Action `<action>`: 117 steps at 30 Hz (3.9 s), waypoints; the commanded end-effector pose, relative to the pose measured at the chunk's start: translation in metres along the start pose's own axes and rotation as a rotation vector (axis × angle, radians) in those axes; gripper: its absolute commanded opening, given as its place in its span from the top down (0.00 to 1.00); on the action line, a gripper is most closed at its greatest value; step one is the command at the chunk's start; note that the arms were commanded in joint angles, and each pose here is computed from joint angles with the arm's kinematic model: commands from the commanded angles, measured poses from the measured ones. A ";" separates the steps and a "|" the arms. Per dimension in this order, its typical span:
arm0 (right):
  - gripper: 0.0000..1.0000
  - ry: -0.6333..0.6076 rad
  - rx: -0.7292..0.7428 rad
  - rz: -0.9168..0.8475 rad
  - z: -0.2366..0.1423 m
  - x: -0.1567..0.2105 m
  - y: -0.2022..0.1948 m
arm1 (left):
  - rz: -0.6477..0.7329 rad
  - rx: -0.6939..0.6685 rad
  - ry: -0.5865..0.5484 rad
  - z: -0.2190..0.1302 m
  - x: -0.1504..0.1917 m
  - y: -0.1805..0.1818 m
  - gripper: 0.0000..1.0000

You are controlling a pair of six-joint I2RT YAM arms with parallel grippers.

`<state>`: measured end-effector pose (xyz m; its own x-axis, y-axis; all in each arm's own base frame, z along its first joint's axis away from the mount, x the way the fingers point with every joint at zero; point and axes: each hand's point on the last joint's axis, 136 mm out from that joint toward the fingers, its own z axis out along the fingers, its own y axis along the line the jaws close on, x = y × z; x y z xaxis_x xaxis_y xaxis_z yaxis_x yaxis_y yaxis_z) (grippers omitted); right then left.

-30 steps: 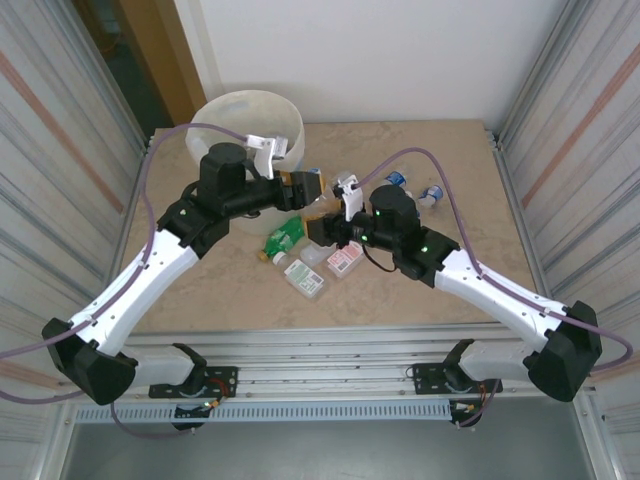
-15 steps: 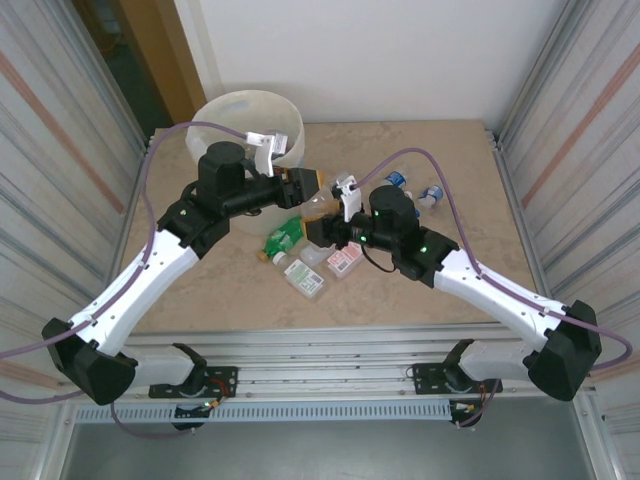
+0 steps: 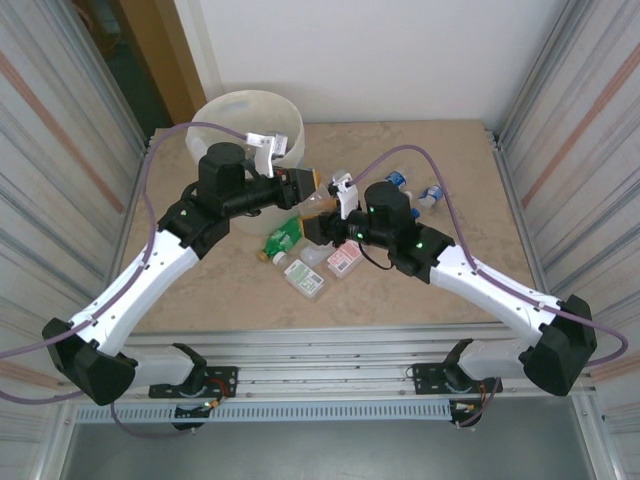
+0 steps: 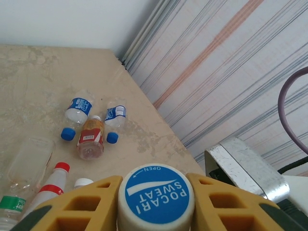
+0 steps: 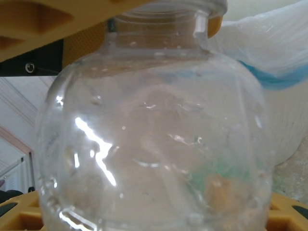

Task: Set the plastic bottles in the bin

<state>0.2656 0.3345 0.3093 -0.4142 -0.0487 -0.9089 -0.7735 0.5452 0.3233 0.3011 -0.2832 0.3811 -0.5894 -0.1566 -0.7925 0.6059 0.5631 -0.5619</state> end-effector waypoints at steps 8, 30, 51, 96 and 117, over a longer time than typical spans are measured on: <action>0.24 -0.068 0.022 -0.013 -0.014 -0.027 0.006 | 0.064 -0.085 -0.072 -0.022 -0.021 -0.001 1.00; 0.02 -0.112 0.330 0.126 -0.081 -0.013 -0.042 | 0.164 -0.313 -0.500 -0.122 -0.165 0.018 1.00; 0.02 0.235 0.723 0.651 -0.070 0.101 -0.150 | 0.319 -0.705 -0.370 -0.061 -0.217 0.121 1.00; 0.01 0.469 0.797 0.800 -0.023 0.198 -0.155 | 0.117 -0.745 -0.144 -0.013 -0.143 0.204 0.24; 0.02 0.542 0.758 0.794 0.018 0.221 -0.154 | 0.130 -0.524 -0.170 -0.049 -0.078 0.089 0.01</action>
<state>0.2975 0.2461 0.0517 -0.9306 0.2718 -0.2452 0.1861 0.9281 0.3225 0.3825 -0.1832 0.4024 -0.4334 -0.1389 -0.8904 0.3072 0.9061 -0.2909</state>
